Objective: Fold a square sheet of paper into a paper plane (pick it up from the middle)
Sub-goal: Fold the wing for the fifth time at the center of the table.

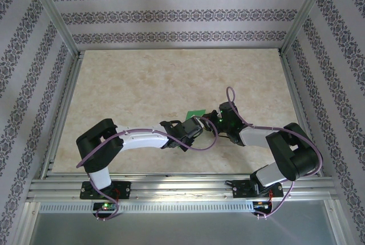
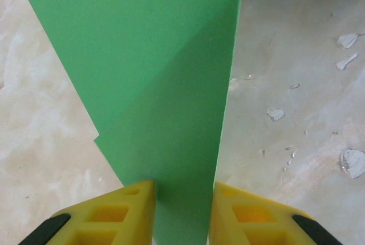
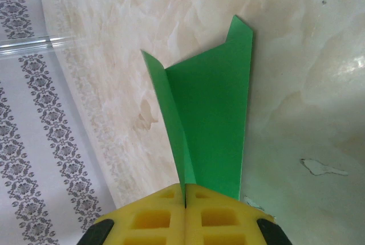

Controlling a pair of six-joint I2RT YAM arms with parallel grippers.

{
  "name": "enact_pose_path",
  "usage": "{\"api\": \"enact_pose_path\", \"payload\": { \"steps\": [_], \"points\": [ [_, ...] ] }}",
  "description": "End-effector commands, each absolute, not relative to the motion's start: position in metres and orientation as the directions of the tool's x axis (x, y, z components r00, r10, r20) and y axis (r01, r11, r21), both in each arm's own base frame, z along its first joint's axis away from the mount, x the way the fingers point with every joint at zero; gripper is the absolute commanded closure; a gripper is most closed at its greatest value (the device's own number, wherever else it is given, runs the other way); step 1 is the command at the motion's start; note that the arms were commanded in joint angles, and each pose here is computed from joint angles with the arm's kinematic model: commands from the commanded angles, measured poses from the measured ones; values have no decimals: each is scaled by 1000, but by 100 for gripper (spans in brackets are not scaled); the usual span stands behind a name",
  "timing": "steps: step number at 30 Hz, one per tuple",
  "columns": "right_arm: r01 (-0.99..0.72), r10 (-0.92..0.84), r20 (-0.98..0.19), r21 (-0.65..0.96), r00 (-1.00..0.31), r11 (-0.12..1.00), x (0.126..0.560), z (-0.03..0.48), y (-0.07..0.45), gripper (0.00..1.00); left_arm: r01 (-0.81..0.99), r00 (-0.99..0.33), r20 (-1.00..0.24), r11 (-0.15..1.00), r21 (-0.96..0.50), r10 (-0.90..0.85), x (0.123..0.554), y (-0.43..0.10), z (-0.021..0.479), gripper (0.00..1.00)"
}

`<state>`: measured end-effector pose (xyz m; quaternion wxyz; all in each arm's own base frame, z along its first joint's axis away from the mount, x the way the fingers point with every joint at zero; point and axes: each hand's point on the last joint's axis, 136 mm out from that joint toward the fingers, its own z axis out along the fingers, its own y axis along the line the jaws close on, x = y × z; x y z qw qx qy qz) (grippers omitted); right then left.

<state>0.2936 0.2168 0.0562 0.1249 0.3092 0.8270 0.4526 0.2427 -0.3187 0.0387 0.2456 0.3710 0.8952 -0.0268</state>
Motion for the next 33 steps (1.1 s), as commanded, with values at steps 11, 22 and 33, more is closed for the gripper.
{"api": "enact_pose_path", "payload": {
  "steps": [11, 22, 33],
  "points": [
    [377, 618, 71, 844, -783, 382, 294, 65, 221, 97, 695, -581, -433, 697, 178, 689, 240, -318, 40, 83],
    [347, 598, -7, 809, -801, 475, 286, 66, 200, 67, 677, -604, -438, 719, 159, 666, 239, -317, 39, 98],
    [311, 622, -204, 724, -756, 616, 267, 82, 144, 51, 617, -710, -469, 785, -54, 526, 238, -331, 40, 100]
  ]
}}
